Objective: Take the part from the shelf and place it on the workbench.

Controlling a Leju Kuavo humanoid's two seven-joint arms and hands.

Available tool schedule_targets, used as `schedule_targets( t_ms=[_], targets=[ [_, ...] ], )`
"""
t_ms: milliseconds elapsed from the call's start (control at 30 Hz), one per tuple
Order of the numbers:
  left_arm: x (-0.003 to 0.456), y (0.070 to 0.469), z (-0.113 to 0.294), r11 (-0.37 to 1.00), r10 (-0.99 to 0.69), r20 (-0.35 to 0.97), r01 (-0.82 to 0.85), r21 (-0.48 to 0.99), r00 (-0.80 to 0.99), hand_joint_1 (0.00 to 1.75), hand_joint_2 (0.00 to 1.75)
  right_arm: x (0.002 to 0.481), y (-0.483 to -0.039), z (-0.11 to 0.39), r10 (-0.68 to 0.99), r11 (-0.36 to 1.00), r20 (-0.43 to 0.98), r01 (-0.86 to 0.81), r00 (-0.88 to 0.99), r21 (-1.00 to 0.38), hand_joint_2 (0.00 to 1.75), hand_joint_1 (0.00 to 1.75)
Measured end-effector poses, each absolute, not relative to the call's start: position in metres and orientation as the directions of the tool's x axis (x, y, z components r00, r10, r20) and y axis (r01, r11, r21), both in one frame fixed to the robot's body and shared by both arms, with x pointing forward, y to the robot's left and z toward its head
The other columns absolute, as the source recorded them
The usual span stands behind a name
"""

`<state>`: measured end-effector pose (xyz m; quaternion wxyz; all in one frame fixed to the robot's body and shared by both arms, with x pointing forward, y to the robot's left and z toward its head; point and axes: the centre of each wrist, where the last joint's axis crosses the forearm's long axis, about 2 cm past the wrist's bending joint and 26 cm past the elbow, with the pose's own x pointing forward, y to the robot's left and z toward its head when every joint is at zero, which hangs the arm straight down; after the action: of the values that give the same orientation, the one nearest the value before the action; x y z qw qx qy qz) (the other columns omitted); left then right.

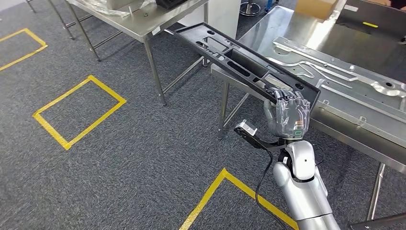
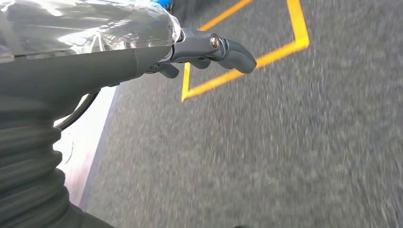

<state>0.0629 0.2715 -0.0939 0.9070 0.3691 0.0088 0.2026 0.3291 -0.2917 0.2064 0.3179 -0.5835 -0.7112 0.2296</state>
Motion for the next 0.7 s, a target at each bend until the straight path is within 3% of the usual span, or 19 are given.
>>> schedule_targets(
  t_ms=[700],
  targets=[
    [0.075,0.238,-0.089,0.657,0.463,0.096,-0.414,0.631,0.881,0.0,1.75,0.345,-0.263,0.211,0.965,0.263,0.202,0.653,-0.17,-0.711,1.75,1.66]
  ],
)
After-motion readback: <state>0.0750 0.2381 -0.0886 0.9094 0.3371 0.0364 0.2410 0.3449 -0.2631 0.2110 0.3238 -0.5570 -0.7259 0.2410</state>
